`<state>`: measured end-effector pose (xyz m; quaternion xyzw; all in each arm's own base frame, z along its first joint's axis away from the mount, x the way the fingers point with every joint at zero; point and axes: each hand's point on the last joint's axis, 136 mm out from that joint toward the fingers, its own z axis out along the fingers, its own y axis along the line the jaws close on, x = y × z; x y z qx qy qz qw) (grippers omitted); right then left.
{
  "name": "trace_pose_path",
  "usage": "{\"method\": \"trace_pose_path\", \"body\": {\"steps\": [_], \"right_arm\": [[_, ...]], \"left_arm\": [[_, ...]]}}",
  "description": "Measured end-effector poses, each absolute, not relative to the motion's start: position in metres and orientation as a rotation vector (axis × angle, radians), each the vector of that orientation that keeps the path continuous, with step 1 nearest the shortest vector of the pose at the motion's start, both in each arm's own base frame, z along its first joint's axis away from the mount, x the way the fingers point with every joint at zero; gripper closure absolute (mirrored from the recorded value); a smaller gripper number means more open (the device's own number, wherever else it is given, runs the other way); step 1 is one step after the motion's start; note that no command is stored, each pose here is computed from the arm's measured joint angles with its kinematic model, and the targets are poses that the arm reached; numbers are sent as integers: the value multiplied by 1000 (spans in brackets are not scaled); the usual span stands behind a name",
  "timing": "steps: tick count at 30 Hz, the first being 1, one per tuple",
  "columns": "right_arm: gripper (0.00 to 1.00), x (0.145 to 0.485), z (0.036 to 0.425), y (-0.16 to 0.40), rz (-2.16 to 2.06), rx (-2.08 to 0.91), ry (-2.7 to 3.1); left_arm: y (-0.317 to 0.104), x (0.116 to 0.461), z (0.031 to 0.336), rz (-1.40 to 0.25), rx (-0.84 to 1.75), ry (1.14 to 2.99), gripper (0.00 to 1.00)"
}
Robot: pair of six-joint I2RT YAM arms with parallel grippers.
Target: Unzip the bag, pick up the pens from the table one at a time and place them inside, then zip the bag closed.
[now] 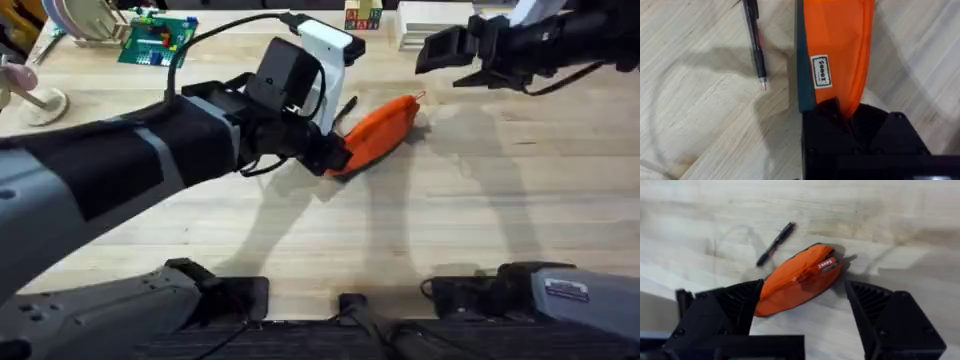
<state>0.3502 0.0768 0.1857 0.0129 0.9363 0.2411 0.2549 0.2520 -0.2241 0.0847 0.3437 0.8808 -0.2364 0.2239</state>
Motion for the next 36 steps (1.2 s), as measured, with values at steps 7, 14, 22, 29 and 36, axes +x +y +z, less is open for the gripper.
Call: {"method": "trace_pose_path", "body": {"steps": [7,14,22,29,36], "right_arm": [[4,351,187,77,755,363,2555],[4,351,187,78,862,744,2532],[4,351,187,78,904,919,2506],[4,351,187,78,845,675,2539],[4,351,187,78,716,203,2550]], "left_arm": [[-224,252,85,-653,949,2431,958],[-224,252,85,-653,949,2431,958],[-224,252,85,-653,949,2431,958],[-224,252,85,-652,949,2431,958],[-224,252,85,-653,949,2431,958]]}}
